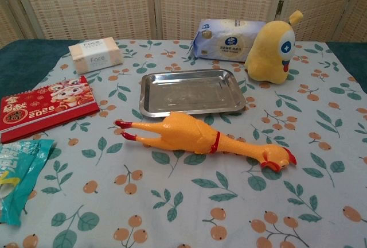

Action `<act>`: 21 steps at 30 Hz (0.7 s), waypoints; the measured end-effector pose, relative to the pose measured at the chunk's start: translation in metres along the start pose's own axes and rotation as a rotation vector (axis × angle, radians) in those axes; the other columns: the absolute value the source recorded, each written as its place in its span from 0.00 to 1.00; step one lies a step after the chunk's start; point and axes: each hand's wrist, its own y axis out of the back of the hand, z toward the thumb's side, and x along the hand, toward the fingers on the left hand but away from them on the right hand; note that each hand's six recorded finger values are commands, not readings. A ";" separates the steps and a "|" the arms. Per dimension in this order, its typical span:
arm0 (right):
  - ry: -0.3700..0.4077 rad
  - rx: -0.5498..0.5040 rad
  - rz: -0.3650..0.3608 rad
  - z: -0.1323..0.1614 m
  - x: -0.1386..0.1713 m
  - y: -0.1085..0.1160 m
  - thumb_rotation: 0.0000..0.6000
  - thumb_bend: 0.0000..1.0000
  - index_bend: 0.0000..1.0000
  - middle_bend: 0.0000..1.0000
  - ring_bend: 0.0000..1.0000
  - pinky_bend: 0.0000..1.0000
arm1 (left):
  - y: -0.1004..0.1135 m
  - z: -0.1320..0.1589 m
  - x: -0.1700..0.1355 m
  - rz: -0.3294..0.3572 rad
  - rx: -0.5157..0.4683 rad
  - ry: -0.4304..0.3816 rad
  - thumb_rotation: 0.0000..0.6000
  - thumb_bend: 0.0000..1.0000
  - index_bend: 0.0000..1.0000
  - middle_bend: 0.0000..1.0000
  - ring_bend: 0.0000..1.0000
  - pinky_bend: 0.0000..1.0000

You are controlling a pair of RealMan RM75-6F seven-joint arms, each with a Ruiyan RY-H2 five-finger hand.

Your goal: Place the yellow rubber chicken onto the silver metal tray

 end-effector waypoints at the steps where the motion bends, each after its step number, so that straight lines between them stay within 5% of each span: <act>1: -0.001 0.002 0.004 0.000 0.000 -0.001 1.00 0.05 0.00 0.00 0.00 0.00 | 0.000 0.000 0.000 0.000 0.000 0.002 1.00 0.44 0.00 0.00 0.00 0.05; 10: 0.016 -0.039 0.029 0.011 0.000 -0.008 1.00 0.05 0.01 0.00 0.00 0.00 | 0.001 0.001 0.001 -0.001 -0.018 -0.005 1.00 0.44 0.00 0.00 0.00 0.05; 14: 0.049 -0.104 0.030 0.034 -0.006 -0.017 1.00 0.05 0.18 0.02 0.00 0.05 | 0.001 0.001 0.002 -0.005 -0.037 -0.009 1.00 0.44 0.00 0.00 0.00 0.05; 21: 0.121 -0.155 0.118 0.084 -0.026 -0.036 1.00 0.16 0.29 0.11 0.02 0.14 | -0.002 0.007 0.006 -0.027 -0.059 -0.049 1.00 0.44 0.00 0.00 0.00 0.05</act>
